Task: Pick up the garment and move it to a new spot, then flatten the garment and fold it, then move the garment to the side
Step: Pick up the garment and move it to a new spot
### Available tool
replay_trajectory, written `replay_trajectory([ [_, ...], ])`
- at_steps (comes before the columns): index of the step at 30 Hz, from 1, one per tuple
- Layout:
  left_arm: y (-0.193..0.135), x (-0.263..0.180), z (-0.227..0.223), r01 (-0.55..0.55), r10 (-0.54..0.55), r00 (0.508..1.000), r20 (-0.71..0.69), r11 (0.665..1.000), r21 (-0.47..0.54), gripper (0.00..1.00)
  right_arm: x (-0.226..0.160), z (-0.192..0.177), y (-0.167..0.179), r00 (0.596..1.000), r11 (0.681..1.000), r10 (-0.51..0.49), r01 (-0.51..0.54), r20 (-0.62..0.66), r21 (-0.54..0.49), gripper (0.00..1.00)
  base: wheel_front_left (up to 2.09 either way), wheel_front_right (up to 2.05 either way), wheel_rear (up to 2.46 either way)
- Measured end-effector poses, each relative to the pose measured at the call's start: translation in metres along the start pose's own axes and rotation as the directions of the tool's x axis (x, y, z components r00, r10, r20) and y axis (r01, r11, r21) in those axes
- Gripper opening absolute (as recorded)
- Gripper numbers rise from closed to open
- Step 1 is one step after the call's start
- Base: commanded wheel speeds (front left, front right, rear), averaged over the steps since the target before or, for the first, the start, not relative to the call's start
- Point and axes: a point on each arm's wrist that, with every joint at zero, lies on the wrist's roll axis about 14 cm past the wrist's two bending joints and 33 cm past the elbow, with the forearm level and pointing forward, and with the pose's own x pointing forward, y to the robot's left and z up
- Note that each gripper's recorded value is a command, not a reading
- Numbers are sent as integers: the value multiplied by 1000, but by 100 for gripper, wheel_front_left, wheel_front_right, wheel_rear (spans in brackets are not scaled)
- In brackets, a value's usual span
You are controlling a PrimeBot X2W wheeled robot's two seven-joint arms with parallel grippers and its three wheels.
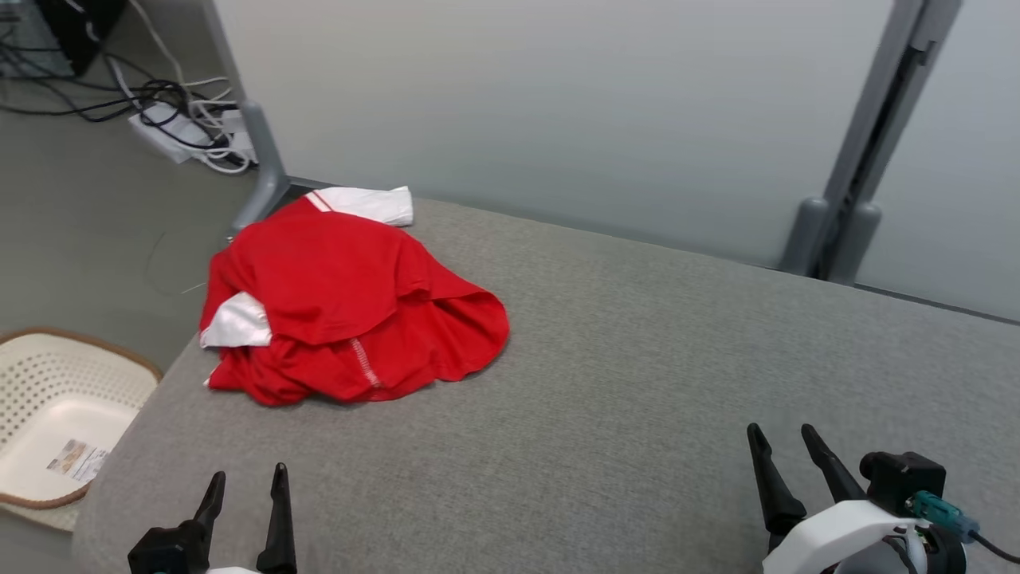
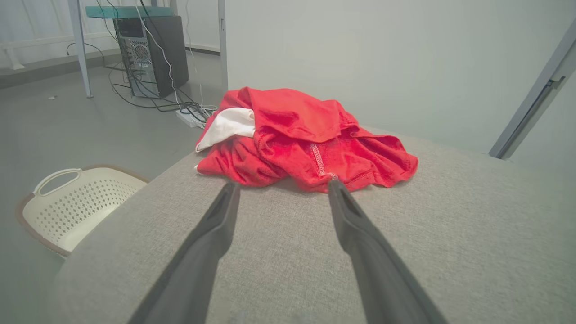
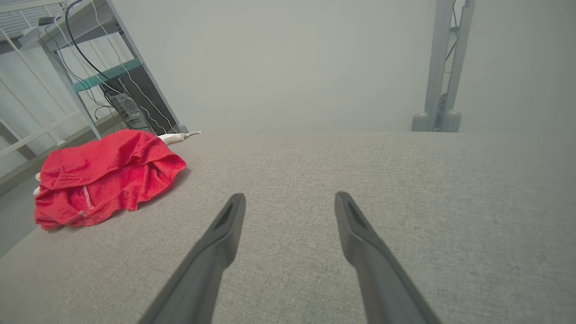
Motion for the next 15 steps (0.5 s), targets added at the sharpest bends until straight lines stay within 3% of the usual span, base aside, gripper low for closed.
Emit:
replay_trajectory([
  [7,39,-26,4,-119,119,993,17,993,-20,100,18,-10,40,992,993,118,-118,-33,-9,100,0,0,0],
  [15,43,-30,4,-125,125,992,9,992,-6,100,18,-14,47,989,990,138,-139,-45,-15,100,0,0,0],
])
